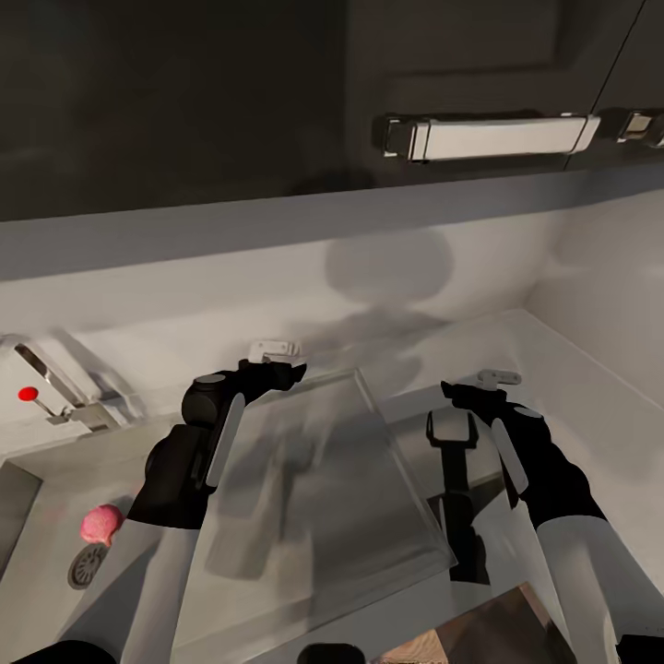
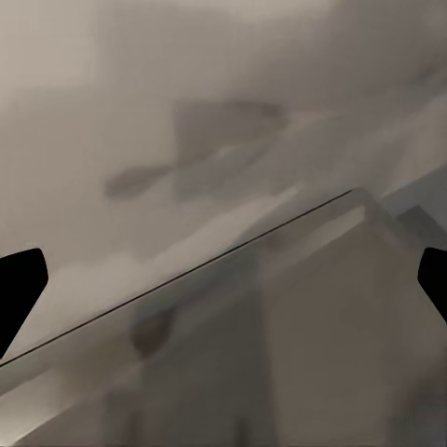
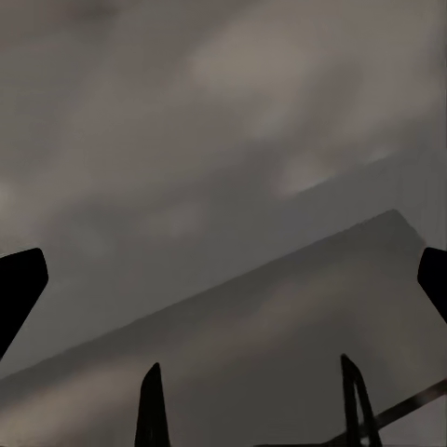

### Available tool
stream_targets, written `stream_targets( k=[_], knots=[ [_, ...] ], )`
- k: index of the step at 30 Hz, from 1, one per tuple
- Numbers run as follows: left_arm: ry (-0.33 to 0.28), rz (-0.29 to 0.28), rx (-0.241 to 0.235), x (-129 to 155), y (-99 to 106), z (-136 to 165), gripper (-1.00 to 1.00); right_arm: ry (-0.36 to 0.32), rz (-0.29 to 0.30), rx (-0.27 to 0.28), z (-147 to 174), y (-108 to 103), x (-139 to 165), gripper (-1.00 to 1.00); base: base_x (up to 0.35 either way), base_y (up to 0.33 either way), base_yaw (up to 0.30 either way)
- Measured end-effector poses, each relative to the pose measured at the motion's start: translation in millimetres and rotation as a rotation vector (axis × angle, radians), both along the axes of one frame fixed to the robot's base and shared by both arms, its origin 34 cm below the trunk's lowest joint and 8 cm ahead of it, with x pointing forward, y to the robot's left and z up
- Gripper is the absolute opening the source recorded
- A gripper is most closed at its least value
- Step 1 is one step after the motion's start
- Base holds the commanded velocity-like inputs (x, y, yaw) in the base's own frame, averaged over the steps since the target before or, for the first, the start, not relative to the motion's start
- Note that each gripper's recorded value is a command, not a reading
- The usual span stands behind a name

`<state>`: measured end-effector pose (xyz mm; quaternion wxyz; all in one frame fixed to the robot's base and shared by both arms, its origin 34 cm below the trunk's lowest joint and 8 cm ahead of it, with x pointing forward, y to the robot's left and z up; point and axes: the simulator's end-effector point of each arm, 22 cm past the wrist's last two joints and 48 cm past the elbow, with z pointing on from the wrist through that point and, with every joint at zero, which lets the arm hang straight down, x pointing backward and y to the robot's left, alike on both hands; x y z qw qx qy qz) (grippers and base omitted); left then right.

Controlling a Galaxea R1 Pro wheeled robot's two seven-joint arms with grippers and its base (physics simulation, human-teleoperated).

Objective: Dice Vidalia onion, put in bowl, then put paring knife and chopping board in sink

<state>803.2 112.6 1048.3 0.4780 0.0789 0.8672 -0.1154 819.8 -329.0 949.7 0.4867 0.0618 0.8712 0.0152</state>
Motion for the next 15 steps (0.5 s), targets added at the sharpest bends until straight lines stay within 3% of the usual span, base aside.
stream_targets(
  k=[15],
  knots=[
    [0.023, 0.0, 0.0, 1, 0, -16, 1.0, 0.021, -0.001, -0.001, -16, -1, -1, 1.0, 0.0, 0.0, 0.0]
  ],
)
